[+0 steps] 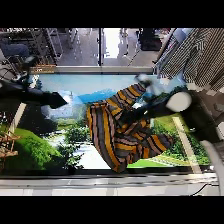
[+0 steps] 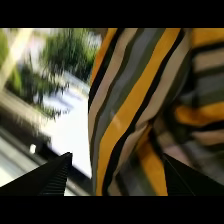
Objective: Fold the clothes and pants, and hang the long-sleeved shirts on hangers.
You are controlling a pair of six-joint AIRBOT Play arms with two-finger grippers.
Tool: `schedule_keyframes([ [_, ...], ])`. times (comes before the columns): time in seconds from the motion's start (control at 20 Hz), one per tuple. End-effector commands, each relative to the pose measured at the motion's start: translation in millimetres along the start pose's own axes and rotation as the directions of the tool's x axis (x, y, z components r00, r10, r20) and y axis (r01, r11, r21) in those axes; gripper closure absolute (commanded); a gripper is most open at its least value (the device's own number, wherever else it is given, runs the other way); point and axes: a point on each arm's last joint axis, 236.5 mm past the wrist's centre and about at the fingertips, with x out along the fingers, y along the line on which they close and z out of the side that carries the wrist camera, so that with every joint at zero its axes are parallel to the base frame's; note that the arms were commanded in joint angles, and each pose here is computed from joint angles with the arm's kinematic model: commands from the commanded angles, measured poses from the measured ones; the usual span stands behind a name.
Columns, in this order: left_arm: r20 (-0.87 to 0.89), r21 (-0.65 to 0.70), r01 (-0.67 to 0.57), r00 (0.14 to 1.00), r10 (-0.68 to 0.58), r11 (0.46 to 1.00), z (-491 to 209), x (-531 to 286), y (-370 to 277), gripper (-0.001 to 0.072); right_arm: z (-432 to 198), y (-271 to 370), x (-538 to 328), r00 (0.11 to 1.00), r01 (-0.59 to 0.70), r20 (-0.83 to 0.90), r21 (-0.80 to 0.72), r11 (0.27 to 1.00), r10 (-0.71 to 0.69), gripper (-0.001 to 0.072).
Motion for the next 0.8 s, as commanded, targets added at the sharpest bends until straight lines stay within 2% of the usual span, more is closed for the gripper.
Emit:
schedule_keyframes([
  [0.0, -0.122, -0.052, 0.245, 0.961, -0.249, 0.968, -19.6, 42.2, -18.7, 0.0077, -52.6, 23.8, 87.1, 0.988, -0.058, -0.145, -0.056, 0.997, 0.049, 0.0059],
  [0.15, -0.207, -0.204, 0.241, 0.937, -0.283, 0.949, -40.0, 63.5, 1.9, 0.0085, -92.4, -6.5, 149.7, 0.947, 0.090, -0.310, 0.014, 0.996, -0.082, 0.0061],
  [0.25, -0.235, -0.229, 0.205, 0.937, -0.259, 0.952, -47.2, 72.7, 16.2, 0.0085, -110.3, -33.2, 169.7, 0.909, 0.183, -0.387, 0.040, 0.982, -0.154, 0.0073],
  [0.35, -0.256, -0.238, 0.143, 0.945, -0.204, 0.961, -52.2, 79.9, 31.9, 0.0085, -117.2, -40.8, 179.9, 0.892, 0.202, -0.423, 0.049, 0.978, -0.162, 0.0085],
  [0.4, -0.261, -0.237, 0.124, 0.947, -0.187, 0.963, -53.2, 83.6, 36.6, 0.0085, -117.1, -38.8, 182.4, 0.889, 0.192, -0.430, 0.038, 0.981, -0.157, 0.0261],
  [0.45, -0.259, -0.249, 0.112, 0.950, -0.177, 0.962, -52.9, 86.9, 40.4, 0.0085, -113.1, -36.8, 182.4, 0.892, 0.179, -0.424, 0.008, 0.984, -0.158, 0.0600],
  [0.5, -0.260, -0.262, 0.109, 0.949, -0.178, 0.959, -53.1, 90.3, 41.3, 0.0086, -105.8, -33.6, 175.9, 0.892, 0.166, -0.422, -0.022, 0.986, -0.159, 0.0688],
  [0.6, -0.287, -0.255, 0.107, 0.941, -0.181, 0.961, -58.6, 99.6, 39.1, 0.0085, -65.0, -36.9, 136.0, 0.908, 0.208, -0.351, -0.097, 0.973, -0.229, 0.0694],
  [0.75, -0.294, -0.214, 0.095, 0.943, -0.157, 0.972, -58.3, 127.4, 35.4, 0.0083, 21.8, -25.4, 23.2, 0.956, 0.275, -0.067, -0.119, 0.954, -0.284, 0.0694],
])
